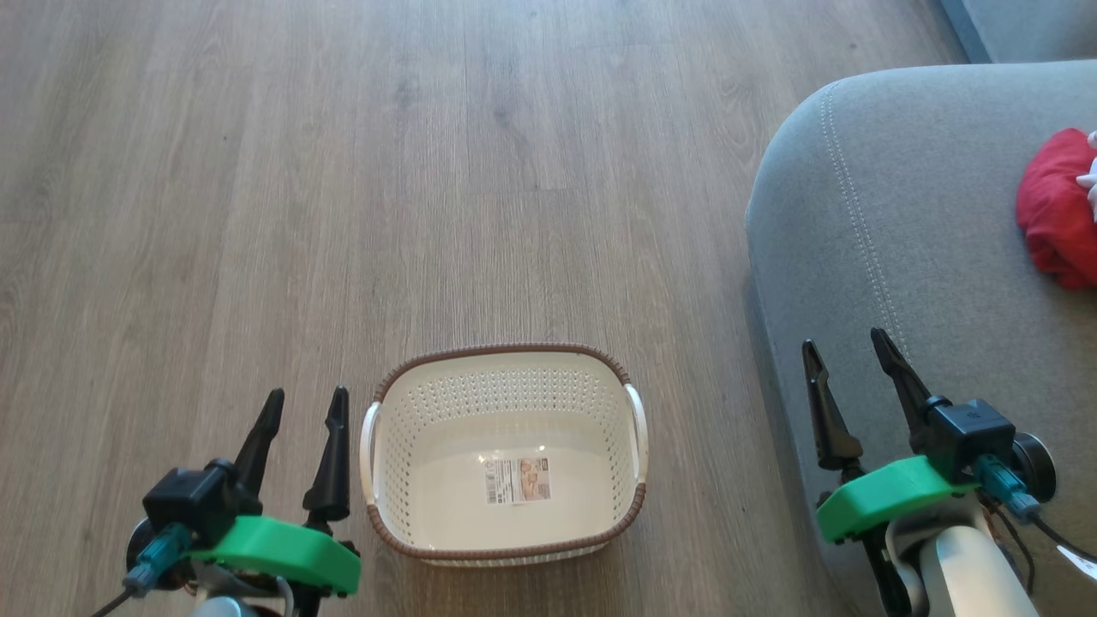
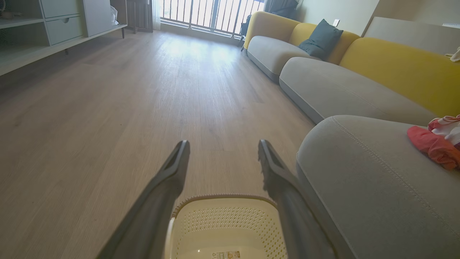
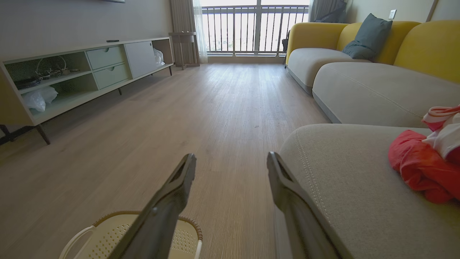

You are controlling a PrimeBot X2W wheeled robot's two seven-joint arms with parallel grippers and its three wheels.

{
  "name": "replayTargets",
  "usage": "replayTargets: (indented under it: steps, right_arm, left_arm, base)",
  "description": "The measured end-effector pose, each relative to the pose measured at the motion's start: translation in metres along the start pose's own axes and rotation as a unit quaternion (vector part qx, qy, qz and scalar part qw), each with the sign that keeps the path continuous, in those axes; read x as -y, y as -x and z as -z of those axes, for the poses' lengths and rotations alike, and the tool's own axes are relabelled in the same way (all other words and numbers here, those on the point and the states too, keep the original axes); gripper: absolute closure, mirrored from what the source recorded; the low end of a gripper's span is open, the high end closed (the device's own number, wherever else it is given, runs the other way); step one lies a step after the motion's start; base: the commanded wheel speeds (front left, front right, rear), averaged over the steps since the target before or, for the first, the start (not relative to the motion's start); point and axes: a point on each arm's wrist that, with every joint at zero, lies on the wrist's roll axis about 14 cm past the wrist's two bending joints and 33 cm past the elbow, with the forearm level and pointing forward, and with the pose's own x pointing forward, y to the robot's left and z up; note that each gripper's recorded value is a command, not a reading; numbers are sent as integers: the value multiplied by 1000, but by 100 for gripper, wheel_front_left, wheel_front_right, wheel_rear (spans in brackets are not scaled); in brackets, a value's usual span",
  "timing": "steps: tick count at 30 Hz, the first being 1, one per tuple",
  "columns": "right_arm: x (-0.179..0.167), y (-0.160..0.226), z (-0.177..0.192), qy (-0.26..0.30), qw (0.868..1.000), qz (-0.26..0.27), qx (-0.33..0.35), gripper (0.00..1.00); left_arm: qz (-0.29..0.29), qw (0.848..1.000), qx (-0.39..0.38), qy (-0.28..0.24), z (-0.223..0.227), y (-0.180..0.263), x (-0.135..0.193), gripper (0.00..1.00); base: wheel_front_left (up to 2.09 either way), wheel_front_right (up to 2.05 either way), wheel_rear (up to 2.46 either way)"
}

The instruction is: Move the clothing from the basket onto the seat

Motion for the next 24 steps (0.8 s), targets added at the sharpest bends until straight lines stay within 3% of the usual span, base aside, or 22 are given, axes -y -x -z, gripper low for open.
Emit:
replayTargets:
  steps: [7,8,16,24]
  right_arm:
    - [0,-1,1,0,1000,-1,-2,0]
    - [-1,-1,2,0,1000,-1,-2,100]
    - [2,27,55,-15,996,10,-90,100]
    - [6,28,55,-61,994,26,-90,100]
  left_arm:
    - [0,1000,-2,0,1,0,0,0]
    - [0,1000,-2,-1,2,0,0,100]
    - [-27,996,-82,3,50,26,-15,100]
    - [-42,994,-89,43,52,28,-18,100]
  base:
    - [0,0,0]
    - [0,0,0]
    - [0,0,0]
    - [0,0,0]
